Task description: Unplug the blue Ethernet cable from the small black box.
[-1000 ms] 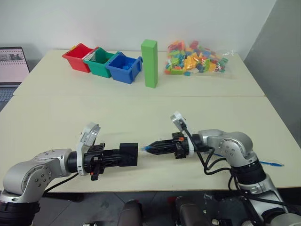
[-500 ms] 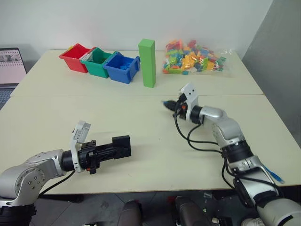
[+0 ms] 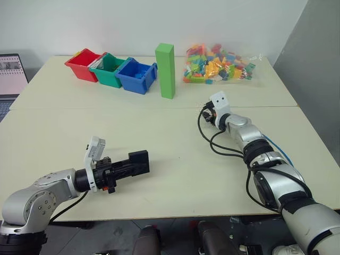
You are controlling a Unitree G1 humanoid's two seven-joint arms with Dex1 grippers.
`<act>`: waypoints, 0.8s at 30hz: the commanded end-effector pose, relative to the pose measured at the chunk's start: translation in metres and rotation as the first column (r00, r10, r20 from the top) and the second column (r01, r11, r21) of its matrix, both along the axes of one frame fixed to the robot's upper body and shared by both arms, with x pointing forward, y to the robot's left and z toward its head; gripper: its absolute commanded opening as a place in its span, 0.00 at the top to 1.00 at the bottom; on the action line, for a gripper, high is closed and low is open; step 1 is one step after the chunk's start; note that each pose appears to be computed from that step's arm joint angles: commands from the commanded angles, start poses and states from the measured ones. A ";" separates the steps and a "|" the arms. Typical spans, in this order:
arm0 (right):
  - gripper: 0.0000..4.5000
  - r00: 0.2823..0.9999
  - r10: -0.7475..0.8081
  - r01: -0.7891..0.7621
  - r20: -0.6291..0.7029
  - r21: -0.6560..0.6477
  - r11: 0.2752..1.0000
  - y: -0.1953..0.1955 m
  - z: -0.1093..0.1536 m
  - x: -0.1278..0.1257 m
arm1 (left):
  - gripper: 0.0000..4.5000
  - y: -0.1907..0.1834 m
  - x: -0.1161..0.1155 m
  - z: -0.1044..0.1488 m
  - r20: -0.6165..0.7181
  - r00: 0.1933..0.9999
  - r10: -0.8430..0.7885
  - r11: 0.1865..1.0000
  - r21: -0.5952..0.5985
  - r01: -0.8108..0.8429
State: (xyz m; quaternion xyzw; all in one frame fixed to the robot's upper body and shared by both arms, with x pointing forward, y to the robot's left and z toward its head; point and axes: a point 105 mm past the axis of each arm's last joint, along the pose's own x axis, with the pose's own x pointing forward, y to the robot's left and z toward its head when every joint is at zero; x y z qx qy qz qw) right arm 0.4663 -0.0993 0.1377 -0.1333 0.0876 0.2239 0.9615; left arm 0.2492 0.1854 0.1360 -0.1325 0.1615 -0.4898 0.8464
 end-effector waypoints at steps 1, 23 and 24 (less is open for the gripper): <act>0.37 0.989 0.072 -0.076 0.126 0.029 0.997 0.006 0.038 0.000 | 0.82 0.000 0.018 0.010 0.118 0.990 0.073 0.997 0.031 -0.077; 0.25 0.787 0.610 -0.616 0.097 0.056 0.786 0.076 0.062 -0.155 | 0.82 0.038 0.150 -0.015 0.544 0.656 0.523 0.742 0.088 -0.665; 0.25 0.788 0.609 -0.615 0.095 0.057 0.787 0.077 0.062 -0.156 | 0.75 0.038 0.149 -0.023 0.526 0.673 0.520 0.748 0.099 -0.656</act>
